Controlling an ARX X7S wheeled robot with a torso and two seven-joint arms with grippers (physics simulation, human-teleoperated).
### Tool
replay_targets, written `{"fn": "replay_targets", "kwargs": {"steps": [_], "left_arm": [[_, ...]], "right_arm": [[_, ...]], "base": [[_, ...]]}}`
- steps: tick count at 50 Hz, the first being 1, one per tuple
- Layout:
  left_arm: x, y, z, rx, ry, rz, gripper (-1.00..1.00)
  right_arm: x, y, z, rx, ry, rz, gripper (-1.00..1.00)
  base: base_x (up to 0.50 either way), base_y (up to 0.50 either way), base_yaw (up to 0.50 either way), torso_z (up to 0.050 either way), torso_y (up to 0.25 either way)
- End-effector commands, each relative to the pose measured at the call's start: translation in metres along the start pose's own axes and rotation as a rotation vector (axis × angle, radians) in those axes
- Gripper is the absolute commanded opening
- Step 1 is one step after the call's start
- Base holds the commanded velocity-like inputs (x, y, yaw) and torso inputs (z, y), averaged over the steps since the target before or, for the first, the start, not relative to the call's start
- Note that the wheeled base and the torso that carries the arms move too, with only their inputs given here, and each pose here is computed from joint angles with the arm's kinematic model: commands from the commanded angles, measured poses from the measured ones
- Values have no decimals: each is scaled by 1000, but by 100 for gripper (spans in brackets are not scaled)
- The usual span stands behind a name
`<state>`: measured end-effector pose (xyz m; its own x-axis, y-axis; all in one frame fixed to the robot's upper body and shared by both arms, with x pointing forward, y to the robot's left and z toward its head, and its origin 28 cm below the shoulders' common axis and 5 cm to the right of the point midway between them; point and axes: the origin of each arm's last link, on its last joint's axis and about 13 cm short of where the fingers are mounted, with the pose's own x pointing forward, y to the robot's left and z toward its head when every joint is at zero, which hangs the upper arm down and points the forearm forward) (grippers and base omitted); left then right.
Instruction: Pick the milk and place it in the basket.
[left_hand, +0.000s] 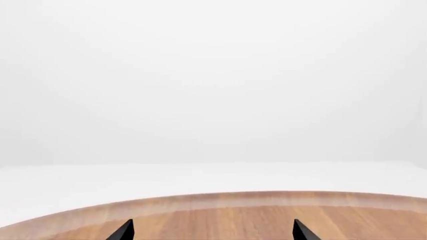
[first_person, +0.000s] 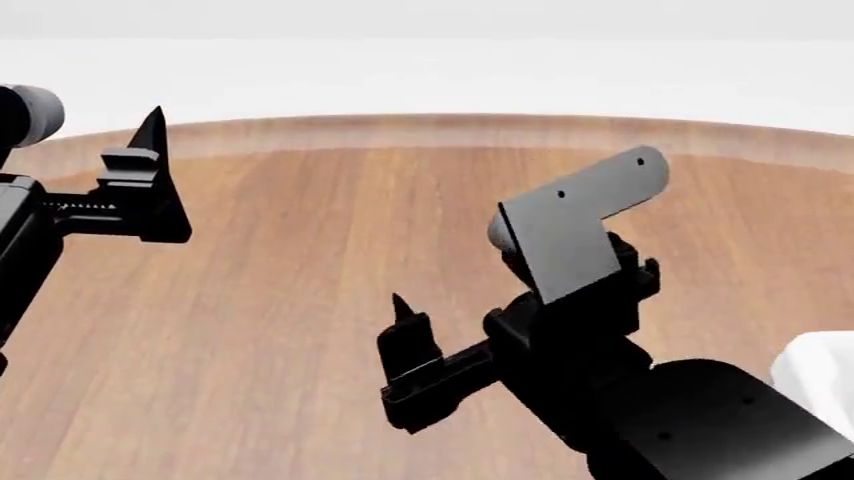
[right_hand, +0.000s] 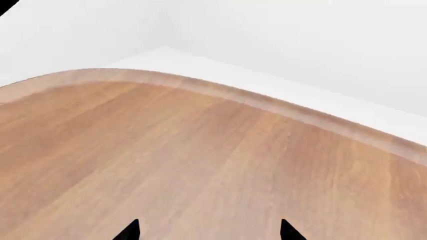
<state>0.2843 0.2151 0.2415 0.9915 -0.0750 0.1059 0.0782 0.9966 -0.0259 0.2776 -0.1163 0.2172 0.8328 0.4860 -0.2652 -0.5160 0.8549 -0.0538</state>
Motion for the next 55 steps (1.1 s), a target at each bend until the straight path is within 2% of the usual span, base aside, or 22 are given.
{"fn": "replay_targets", "kwargs": {"steps": [1, 5, 10, 14, 23, 35, 55], "left_arm": [[1, 0, -1, 2, 3, 1, 100], [1, 0, 0, 3, 2, 1, 100], [1, -1, 0, 6, 2, -1, 100], [2, -1, 1, 8, 3, -1, 100], [2, -1, 1, 9, 2, 0, 100], [3, -2, -1, 10, 8, 0, 100], [5, -3, -5, 18, 18, 0, 100]], "right_arm": [[-2, 3, -6, -39, 58, 310, 100], [-1, 4, -10, -52, 149, 383, 100], [-3, 8, -15, -149, 204, 485, 100], [-1, 10, -18, -155, 263, 545, 100], [-2, 15, -23, -155, 305, 618, 100], [3, 20, -33, -125, 381, 642, 100], [23, 24, -32, -179, 372, 689, 100]], "base": [[0, 0, 0, 0, 0], [0, 0, 0, 0, 0], [0, 0, 0, 0, 0], [0, 0, 0, 0, 0], [0, 0, 0, 0, 0], [0, 0, 0, 0, 0], [0, 0, 0, 0, 0]]}}
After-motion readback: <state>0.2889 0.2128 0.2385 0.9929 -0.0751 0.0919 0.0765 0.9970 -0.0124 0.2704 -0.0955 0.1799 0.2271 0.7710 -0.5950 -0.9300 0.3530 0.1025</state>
